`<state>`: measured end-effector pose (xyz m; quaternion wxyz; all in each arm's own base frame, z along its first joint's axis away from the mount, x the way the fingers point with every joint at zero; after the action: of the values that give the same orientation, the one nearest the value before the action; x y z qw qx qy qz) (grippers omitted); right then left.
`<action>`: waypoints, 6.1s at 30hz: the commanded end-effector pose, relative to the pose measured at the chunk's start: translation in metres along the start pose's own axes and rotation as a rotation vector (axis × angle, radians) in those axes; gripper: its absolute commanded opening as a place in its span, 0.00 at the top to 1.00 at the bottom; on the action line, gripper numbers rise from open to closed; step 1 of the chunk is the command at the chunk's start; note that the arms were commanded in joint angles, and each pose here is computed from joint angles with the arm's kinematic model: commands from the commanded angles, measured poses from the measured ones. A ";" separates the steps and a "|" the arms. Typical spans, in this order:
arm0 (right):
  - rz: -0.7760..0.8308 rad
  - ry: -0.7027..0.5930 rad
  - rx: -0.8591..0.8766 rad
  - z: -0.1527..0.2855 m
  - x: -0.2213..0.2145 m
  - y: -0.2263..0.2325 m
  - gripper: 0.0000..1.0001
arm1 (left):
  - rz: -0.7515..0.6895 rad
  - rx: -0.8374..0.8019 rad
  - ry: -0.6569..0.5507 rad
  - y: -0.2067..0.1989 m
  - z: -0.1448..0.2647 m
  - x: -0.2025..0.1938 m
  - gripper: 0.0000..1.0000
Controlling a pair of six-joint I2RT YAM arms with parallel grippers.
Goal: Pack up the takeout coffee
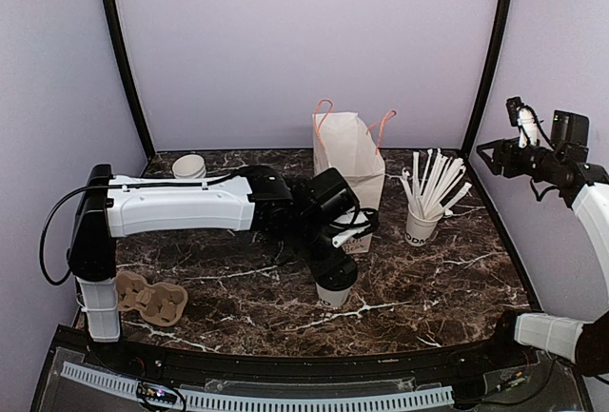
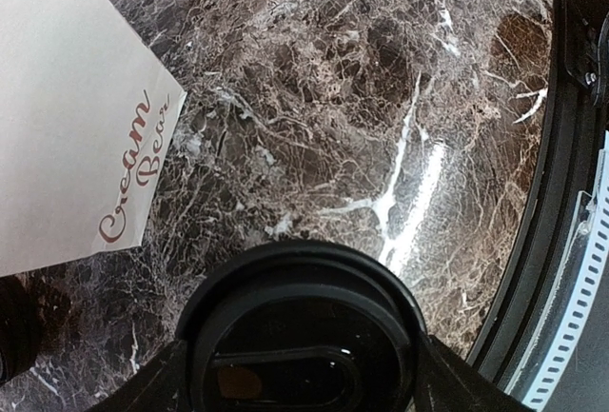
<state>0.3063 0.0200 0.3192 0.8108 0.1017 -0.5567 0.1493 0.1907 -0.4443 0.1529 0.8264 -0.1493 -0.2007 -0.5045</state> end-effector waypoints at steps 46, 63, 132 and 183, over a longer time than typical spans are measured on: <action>-0.001 -0.027 0.054 -0.002 -0.001 0.007 0.29 | 0.911 0.627 0.003 0.277 0.147 -0.200 0.29; -0.013 -0.021 0.075 -0.001 0.002 0.009 0.28 | 1.034 0.635 0.032 0.305 0.137 -0.231 0.16; 0.249 0.274 0.588 -0.111 0.034 0.209 1.00 | 0.845 0.477 0.019 0.174 0.227 -0.151 0.23; 0.340 0.240 0.941 -0.029 0.003 0.238 1.00 | 0.781 0.089 0.260 0.164 0.025 -0.137 1.00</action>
<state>0.2562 0.2533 0.3056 0.7114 0.3443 -0.3387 0.5106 0.2790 -0.2517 0.0940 0.9846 -0.1112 -0.0385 -0.1290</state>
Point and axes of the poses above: each gripper's point midway between its finger pads, its own z axis back along the fingers, its own y axis along the line the jaws close on, x = y × z, the point moved 2 cm from there along z, back along the fingers, and after that the axes turned 3 degrees about z, right-handed, at the moved point
